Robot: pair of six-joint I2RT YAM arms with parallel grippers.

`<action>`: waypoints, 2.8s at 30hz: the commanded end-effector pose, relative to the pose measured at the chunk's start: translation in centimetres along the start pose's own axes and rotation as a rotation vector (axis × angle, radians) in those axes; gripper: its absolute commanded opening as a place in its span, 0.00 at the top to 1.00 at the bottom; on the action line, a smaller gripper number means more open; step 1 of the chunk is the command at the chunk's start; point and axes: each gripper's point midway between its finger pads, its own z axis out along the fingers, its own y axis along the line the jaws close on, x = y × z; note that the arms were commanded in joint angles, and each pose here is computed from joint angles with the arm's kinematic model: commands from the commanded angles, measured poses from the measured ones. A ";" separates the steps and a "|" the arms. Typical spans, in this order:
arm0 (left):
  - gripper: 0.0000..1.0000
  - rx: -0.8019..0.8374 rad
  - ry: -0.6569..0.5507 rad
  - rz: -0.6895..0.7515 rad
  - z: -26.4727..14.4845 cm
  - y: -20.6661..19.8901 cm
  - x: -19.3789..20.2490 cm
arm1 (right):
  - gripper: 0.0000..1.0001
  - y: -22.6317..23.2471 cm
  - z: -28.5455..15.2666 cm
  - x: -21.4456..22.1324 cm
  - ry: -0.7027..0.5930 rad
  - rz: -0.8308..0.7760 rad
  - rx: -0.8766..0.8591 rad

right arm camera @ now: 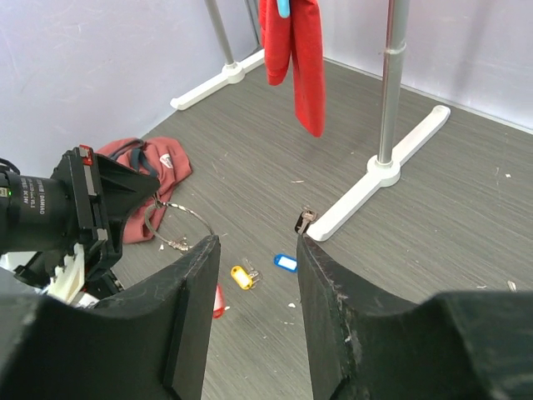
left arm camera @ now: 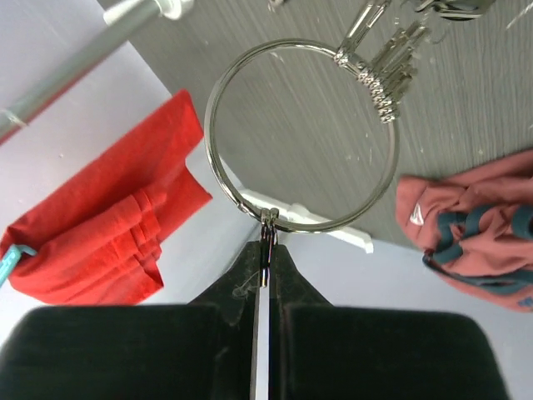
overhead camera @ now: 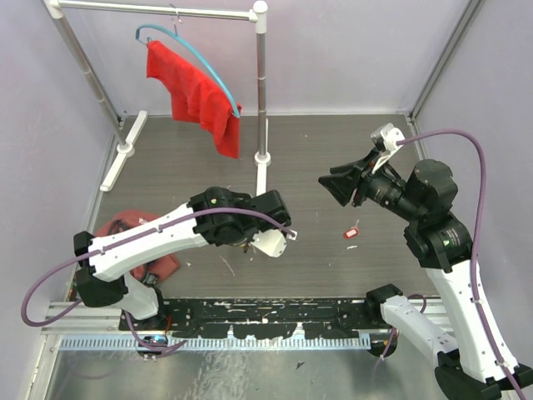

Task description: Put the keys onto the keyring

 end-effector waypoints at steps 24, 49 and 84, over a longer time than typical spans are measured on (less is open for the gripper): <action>1.00 -1.086 -0.153 0.446 -10.2 14.3 -3.3 | 0.40 5.7 -1.7 -6.2 -0.194 -0.144 -0.248; 1.00 -0.995 -0.149 0.668 -8.2 13.1 -5.0 | 0.40 5.2 3.4 -1.8 -0.034 -0.193 -0.165; 1.00 -1.030 -0.196 0.679 -9.4 12.7 -6.2 | 0.95 5.1 8.2 1.7 0.012 -0.421 -0.126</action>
